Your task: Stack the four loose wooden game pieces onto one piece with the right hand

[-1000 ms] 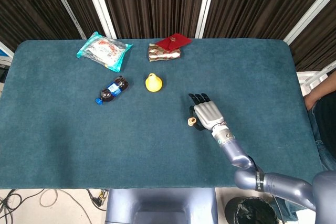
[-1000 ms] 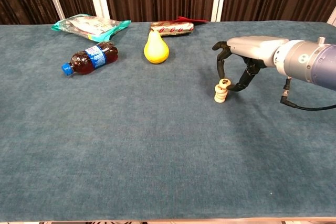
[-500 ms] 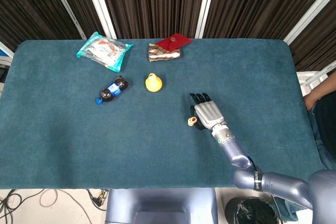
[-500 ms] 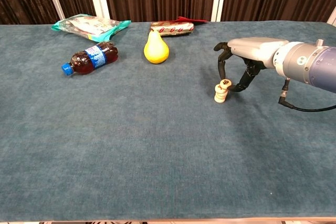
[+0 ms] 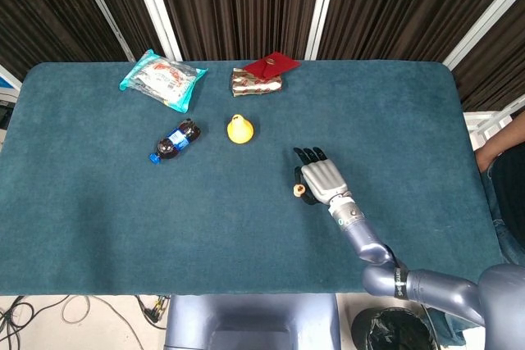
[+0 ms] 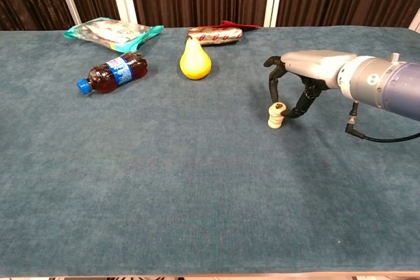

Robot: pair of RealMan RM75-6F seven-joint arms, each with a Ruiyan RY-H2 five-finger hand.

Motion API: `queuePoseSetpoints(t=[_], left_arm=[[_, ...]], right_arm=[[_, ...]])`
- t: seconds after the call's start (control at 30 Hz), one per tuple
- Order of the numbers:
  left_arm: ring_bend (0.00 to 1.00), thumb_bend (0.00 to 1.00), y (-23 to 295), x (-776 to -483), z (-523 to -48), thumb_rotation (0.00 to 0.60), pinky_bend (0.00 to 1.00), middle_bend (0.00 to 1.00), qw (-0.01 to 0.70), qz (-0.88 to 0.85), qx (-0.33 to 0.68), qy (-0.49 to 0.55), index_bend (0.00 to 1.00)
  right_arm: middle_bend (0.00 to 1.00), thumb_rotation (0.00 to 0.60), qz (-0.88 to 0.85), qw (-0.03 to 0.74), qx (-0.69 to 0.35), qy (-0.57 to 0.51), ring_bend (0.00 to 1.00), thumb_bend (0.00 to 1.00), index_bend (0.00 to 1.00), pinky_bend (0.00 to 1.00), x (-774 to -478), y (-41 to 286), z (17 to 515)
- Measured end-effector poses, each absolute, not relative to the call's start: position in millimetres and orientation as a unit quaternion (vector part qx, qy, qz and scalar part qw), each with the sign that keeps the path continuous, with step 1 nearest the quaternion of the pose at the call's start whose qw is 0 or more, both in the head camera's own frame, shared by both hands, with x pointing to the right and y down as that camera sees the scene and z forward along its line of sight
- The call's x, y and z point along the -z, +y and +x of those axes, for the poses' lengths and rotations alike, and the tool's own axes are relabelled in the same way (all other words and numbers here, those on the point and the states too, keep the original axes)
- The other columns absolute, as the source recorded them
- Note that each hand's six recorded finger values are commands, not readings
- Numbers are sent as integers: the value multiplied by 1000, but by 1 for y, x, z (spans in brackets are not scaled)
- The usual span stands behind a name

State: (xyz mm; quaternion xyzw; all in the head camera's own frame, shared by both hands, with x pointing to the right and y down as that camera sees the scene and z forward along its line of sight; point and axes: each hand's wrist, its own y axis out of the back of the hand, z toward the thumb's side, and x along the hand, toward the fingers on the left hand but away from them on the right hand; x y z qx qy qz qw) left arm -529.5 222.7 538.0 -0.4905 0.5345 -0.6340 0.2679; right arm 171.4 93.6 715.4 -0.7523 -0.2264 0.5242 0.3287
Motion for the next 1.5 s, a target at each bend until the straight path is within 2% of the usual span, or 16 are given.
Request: queuePoseSetpoints(t=[0.4, 0.8, 0.93, 1.1, 1.3, 1.5], left_arm=[[0, 632, 223, -538, -530, 600, 0, 0, 268, -491, 634, 534, 62], [0, 631, 223, -538, -530, 600, 0, 0, 268, -490, 635, 534, 62], [0, 631, 223, -538, -530, 600, 0, 0, 268, -490, 635, 534, 62], [0, 632, 223, -538, -530, 600, 0, 0, 269, -490, 634, 534, 62], [0, 632, 223, -538, -528, 600, 0, 0, 269, -491, 634, 534, 62], [0, 631, 223, -538, -528, 600, 0, 0, 267, -489, 635, 535, 62]], right_arm=[[0, 600, -750, 329, -528, -227, 0, 382, 461, 0, -716, 92, 171], [0, 600, -747, 334, -526, -230, 0, 381, 431, 0, -712, 91, 172], [0, 600, -744, 339, -520, -245, 0, 381, 401, 0, -701, 84, 175], [0, 600, -739, 345, -517, -259, 0, 381, 313, 0, -686, 78, 185], [0, 600, -723, 340, -519, -305, 0, 382, 278, 0, -652, 75, 226], [0, 600, -677, 380, -514, -365, 0, 381, 224, 0, -618, 104, 286]])
